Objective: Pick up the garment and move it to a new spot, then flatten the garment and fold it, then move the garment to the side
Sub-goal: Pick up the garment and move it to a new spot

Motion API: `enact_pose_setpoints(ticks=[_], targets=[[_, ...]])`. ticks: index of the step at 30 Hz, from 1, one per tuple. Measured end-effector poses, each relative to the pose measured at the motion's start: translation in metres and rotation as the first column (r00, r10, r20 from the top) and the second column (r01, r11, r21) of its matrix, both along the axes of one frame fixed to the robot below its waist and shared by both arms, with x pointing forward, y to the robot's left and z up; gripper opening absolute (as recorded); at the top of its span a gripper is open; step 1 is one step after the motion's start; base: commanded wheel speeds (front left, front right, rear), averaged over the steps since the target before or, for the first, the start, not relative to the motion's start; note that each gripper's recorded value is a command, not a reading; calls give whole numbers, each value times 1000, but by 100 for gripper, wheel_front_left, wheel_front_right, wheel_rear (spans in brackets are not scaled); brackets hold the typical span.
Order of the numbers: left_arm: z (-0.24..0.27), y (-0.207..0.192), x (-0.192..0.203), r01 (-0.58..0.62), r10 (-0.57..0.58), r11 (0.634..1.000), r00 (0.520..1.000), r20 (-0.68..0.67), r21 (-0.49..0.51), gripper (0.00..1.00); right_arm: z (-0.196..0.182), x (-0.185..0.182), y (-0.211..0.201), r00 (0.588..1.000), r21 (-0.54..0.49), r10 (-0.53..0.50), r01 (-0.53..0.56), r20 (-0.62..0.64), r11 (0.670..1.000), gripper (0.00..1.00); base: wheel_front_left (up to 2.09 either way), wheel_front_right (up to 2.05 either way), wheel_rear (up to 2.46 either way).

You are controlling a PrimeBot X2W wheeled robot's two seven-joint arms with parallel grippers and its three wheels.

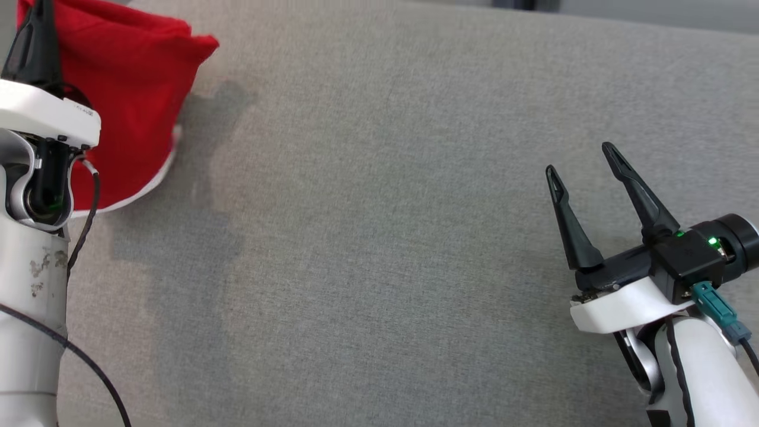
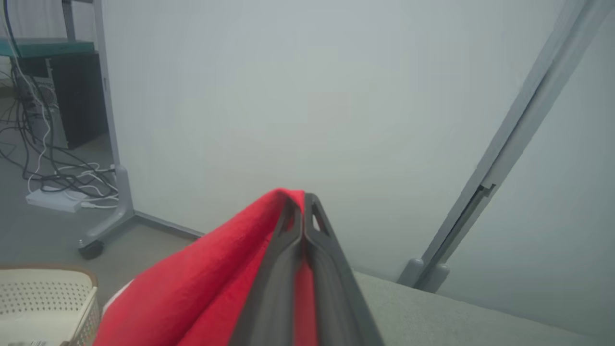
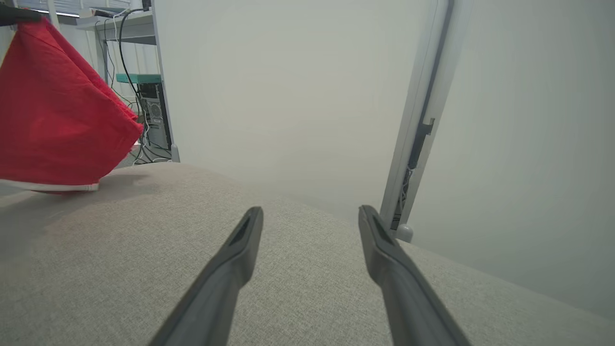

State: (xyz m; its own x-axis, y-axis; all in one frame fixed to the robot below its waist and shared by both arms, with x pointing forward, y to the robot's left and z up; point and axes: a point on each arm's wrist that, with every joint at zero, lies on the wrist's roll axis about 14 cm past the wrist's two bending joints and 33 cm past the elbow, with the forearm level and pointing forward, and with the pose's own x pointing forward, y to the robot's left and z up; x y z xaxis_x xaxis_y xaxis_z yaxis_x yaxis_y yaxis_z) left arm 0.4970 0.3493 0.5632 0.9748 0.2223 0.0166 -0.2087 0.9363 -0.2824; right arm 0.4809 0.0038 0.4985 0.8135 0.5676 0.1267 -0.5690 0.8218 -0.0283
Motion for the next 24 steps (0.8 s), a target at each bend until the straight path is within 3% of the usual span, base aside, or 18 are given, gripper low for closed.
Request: enact_pose_setpoints(ticks=[7,11,17,24], targets=[[55,-63,4,190,-193,981,967,165,37,0,27,-3,-28,995,16,-88,88,55,996,100,0,0,0],[73,-116,6,333,-338,941,919,202,60,0,41,-6,-57,981,25,-174,172,83,985,100,0,0,0],[83,-213,2,562,-562,824,798,216,68,0,55,-13,-112,940,33,-322,320,115,947,100,0,0,0],[66,-322,-14,766,-763,639,621,179,63,0,62,-26,-172,874,33,-469,468,127,883,100,0,0,0]])
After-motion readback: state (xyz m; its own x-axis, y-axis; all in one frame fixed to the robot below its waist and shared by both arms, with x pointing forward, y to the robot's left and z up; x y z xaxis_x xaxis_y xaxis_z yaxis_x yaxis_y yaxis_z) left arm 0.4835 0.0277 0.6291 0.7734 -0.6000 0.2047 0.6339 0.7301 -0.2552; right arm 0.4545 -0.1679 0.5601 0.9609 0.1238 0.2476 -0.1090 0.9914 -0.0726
